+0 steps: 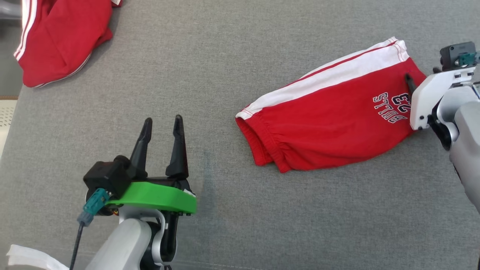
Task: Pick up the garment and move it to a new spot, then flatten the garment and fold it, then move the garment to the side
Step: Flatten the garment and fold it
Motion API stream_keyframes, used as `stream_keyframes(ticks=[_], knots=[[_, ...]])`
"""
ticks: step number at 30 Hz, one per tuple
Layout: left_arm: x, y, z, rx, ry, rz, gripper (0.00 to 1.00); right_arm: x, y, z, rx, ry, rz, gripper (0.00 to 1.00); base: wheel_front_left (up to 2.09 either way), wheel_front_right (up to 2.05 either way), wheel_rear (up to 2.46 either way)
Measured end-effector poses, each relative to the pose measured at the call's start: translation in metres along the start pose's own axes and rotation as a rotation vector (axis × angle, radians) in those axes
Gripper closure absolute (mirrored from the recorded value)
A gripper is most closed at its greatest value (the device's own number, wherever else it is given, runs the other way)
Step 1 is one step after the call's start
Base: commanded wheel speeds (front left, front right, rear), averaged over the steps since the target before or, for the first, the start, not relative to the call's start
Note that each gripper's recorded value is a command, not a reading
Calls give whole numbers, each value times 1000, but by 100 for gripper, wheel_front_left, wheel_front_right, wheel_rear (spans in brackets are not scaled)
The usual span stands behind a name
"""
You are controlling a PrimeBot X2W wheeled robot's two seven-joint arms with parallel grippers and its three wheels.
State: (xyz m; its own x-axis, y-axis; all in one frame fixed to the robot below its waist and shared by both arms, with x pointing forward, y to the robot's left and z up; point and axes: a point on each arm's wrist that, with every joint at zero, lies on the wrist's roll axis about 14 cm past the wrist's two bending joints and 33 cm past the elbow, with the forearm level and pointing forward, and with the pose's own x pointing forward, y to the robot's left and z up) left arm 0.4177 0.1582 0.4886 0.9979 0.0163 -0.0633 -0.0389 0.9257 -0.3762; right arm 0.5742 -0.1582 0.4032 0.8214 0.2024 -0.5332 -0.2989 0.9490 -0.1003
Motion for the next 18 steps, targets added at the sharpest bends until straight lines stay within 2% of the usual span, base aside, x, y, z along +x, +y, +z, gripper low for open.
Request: stream_keyframes(ticks=[3,11,12,13,14,15,18], knots=[[2,10,6,13,-23,32,0,1,2,-19,24,85,18,0,0,0,0],[0,28,8,23,-44,90,0,5,-3,-32,78,162,35,1,0,0,0],[0,29,8,23,-45,92,0,5,-3,-32,81,163,38,38,0,0,0],[-1,31,8,25,-44,98,0,4,-2,-33,81,168,41,62,0,0,0],[-2,32,7,28,-43,101,0,3,-2,-34,81,172,43,89,0,0,0],[-3,33,7,29,-42,101,0,2,-1,-35,81,175,46,100,0,0,0],[-3,32,7,42,-46,92,0,-1,1,-33,89,160,56,100,0,0,0]])
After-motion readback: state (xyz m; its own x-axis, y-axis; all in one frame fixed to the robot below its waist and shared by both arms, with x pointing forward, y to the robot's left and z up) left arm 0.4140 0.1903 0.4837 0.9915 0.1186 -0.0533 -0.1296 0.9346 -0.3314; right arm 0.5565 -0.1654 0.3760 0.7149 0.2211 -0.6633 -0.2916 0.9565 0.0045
